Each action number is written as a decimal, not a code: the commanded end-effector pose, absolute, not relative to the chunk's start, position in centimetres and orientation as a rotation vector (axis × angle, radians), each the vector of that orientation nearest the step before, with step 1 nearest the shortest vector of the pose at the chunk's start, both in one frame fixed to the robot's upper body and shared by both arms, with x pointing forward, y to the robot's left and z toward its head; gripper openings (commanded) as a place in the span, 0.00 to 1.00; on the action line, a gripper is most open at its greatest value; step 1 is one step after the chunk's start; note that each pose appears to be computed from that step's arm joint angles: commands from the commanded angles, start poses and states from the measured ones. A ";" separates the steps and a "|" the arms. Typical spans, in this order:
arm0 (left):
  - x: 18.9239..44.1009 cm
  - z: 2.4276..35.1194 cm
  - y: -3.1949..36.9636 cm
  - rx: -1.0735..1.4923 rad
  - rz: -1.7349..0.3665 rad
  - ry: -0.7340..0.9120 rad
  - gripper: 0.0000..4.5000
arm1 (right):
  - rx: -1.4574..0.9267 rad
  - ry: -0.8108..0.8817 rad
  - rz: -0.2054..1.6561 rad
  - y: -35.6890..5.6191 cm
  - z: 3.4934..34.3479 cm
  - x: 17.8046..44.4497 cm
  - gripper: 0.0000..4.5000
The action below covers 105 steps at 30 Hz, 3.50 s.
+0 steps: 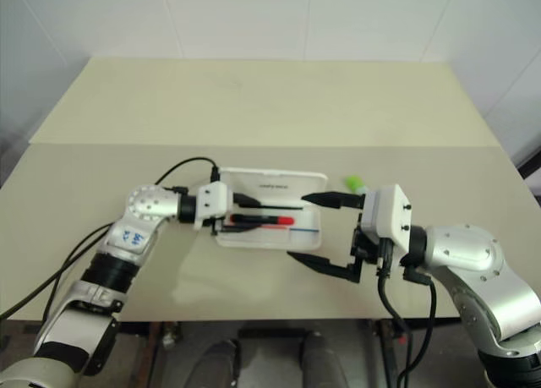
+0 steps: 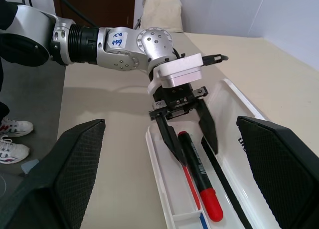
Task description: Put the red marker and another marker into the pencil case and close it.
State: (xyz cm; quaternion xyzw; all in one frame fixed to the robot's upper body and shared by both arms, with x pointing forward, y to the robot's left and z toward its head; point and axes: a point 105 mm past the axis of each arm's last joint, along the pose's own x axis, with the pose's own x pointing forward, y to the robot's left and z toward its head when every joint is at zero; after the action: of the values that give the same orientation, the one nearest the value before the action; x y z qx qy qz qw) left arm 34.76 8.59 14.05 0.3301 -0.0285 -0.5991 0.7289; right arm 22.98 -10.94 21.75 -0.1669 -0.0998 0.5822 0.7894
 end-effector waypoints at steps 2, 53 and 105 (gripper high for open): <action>33.5 15.2 7.5 0.703 -1.404 -0.122 0.96 | -0.376 -0.255 1.260 -10.6 22.3 22.5 1.00; 26.6 22.7 8.1 0.312 -1.389 -0.244 0.96 | -0.197 0.143 0.314 -22.8 11.4 34.2 1.00; 27.1 19.2 14.4 0.472 -1.474 -0.131 0.97 | -0.293 -0.027 1.062 -15.1 18.1 24.2 0.24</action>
State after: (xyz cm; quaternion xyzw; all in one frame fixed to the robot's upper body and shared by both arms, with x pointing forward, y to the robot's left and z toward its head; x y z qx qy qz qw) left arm 27.22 13.62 18.44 0.2008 -0.0448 -0.6728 0.7107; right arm 24.83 -16.37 17.05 -0.1315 0.0103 0.4751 0.8700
